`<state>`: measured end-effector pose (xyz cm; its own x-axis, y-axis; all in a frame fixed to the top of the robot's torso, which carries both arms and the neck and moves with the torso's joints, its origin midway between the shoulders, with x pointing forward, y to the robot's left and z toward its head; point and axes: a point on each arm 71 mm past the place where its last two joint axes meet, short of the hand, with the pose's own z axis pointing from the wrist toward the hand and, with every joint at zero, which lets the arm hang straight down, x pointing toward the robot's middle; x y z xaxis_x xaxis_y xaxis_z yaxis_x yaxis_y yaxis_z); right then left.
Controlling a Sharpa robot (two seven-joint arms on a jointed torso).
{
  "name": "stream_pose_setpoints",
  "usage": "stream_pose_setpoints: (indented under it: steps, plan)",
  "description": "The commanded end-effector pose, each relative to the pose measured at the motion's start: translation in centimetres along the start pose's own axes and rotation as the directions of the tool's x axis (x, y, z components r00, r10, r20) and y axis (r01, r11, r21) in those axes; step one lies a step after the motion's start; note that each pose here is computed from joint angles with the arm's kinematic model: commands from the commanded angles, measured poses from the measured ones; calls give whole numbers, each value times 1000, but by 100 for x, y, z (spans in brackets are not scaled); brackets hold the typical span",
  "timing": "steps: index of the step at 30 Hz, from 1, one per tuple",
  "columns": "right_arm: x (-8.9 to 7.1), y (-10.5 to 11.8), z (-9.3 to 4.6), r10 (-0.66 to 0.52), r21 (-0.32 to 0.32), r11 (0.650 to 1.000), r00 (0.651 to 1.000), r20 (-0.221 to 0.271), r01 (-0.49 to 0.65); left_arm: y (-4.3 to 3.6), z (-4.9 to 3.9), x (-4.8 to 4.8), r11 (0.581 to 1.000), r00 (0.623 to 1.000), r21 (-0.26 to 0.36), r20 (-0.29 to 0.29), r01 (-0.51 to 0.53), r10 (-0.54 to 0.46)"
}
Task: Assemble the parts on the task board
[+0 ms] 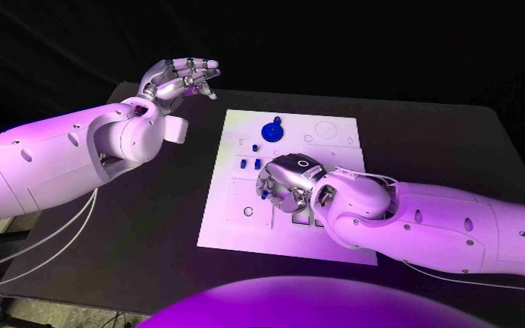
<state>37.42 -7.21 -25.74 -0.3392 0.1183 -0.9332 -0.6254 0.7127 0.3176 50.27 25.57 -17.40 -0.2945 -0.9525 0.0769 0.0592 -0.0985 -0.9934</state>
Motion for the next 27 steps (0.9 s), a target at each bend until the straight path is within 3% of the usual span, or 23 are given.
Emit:
stream_pose_setpoints:
  steps: [1,12,27]
  plan:
    - [52,10,3,-29,7,1000,998,-55,30,-7,5,25,1000,1000,6,-15,10,-10]
    - [67,23,22,-31,5,999,997,-69,32,-6,9,26,1000,1000,6,-15,10,-10]
    - [-37,-44,-29,17,47,999,998,65,-20,-1,10,23,1000,1000,2,-17,11,-11]
